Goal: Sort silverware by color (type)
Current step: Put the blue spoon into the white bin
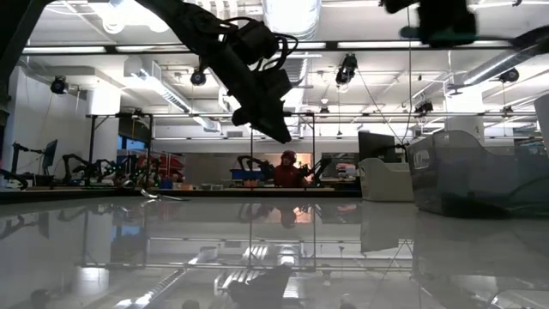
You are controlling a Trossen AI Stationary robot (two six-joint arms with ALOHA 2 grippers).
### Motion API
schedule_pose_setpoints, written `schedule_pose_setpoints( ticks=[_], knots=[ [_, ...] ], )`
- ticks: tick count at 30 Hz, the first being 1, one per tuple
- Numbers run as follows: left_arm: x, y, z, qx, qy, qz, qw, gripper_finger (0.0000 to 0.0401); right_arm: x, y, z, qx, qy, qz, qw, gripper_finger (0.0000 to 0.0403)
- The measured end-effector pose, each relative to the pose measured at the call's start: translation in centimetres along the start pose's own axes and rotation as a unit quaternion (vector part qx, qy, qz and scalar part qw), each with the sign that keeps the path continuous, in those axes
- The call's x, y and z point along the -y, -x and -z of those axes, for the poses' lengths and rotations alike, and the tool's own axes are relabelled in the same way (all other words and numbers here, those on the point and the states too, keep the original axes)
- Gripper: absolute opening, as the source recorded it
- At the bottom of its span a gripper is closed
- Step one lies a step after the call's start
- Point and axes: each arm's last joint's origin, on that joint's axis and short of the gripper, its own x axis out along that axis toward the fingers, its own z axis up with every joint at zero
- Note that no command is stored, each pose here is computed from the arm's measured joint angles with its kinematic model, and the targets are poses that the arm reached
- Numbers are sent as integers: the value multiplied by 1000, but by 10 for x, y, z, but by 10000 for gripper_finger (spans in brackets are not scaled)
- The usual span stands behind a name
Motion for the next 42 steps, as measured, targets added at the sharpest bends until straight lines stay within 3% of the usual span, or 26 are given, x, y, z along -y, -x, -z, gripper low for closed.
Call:
schedule_pose_setpoints(
  ticks=[10,18,25,35,42],
  knots=[
    [-1,0,8,-42,-15,-4,999,68,-45,-28,66,-97,11,20,995,9],
    [-1,0,10,-49,-16,-4,999,68,-65,-63,104,-166,148,50,974,9],
    [-1,1,11,-57,-31,-4,998,68,-79,-89,110,-177,218,21,959,9],
    [-2,1,17,-86,-55,-3,995,68,-84,-103,110,-178,210,23,961,19],
    [-8,5,31,-162,-69,-23,984,69,-83,-102,107,-167,231,17,958,20]
  ],
)
